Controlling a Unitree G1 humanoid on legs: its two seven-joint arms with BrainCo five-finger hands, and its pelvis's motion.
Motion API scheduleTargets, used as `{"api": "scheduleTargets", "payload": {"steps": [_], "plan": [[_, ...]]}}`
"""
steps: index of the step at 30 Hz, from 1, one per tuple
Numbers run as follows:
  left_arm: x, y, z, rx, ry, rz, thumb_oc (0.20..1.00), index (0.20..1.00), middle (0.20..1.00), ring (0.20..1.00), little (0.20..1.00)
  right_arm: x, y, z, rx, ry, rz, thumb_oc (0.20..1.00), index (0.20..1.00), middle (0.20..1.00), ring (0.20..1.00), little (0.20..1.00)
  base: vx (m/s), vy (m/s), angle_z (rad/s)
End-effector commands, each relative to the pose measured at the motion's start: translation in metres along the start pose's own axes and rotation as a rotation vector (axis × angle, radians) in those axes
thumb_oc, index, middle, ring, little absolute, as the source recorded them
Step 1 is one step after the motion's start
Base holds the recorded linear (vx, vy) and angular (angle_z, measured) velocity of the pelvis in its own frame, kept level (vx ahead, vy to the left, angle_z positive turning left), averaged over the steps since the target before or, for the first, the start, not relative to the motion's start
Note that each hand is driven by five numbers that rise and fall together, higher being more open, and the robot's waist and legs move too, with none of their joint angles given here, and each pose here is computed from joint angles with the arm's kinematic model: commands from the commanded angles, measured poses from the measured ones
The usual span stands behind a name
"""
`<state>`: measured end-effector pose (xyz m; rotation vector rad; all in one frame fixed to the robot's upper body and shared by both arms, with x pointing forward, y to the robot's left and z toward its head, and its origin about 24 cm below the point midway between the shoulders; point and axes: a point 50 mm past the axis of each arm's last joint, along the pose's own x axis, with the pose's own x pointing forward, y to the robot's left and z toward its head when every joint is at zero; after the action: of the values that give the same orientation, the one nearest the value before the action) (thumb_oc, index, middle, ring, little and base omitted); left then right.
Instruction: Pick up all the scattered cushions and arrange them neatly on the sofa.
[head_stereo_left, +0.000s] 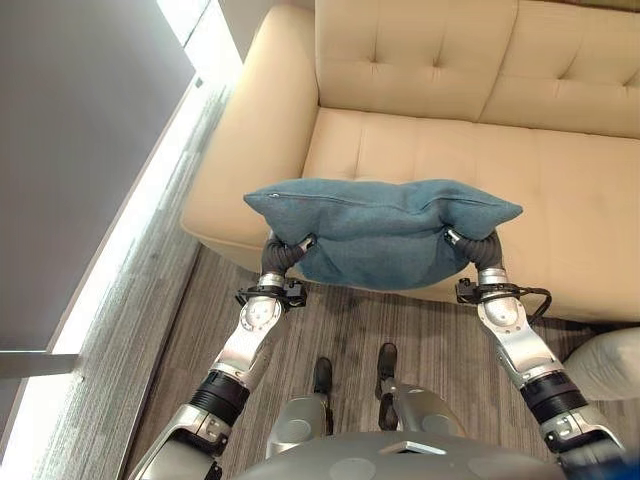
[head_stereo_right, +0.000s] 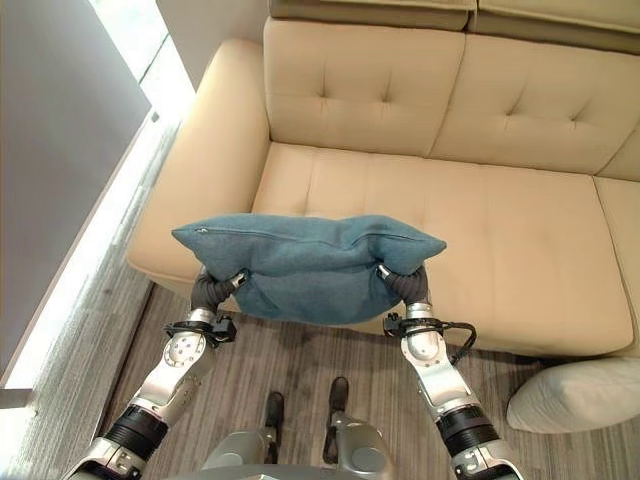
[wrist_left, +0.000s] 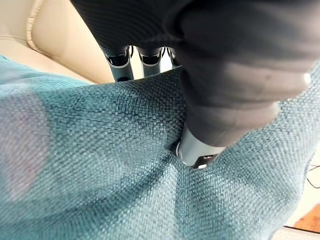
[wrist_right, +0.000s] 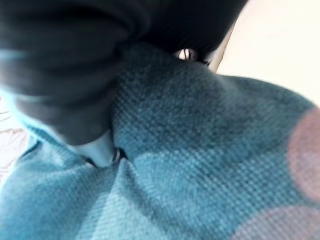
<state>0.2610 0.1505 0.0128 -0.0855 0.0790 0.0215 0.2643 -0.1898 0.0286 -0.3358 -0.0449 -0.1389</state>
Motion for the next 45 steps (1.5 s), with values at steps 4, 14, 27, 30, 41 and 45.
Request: {"api": "scheduleTargets", "payload": {"steps": [4,14,27,30,41,45], "plan": [[0.005,-0.02,0.035,0.022,-0.187,-0.14,0.2,0.2,0.2,0.2,0.2,0.008,-0.013,0.034,0.018,-0.183,-0.04,0.2,0.2,0.2,0.2,0.2,0.16,0.051,-0.03],[-0.003,-0.013,0.039,0.036,-0.206,-0.141,0.2,0.2,0.2,0.2,0.2,0.015,0.003,0.052,0.003,-0.249,0.034,0.2,0.2,0.2,0.2,0.2,0.18,0.175,-0.62],[0.0,-0.017,0.041,-0.001,-0.223,-0.135,0.2,0.2,0.2,0.2,0.2,0.017,0.005,0.061,-0.008,-0.285,0.048,0.2,0.2,0.2,0.2,0.2,0.12,-0.04,-0.05],[-0.001,-0.02,0.039,-0.024,-0.21,-0.138,0.2,0.2,0.2,0.2,0.2,0.015,0.001,0.057,-0.017,-0.276,0.03,0.2,0.2,0.2,0.2,0.2,0.12,-0.178,0.47],[0.007,-0.037,0.042,-0.053,-0.204,-0.177,0.2,0.2,0.2,0.2,0.2,0.008,-0.017,0.045,-0.02,-0.233,-0.044,0.2,0.2,0.2,0.2,0.2,0.1,-0.083,0.35],[0.003,-0.033,0.04,-0.075,-0.19,-0.159,0.2,0.2,0.2,0.2,0.2,0.006,-0.015,0.047,-0.025,-0.241,-0.045,0.2,0.2,0.2,0.2,0.2,0.21,0.104,-0.12]]}}
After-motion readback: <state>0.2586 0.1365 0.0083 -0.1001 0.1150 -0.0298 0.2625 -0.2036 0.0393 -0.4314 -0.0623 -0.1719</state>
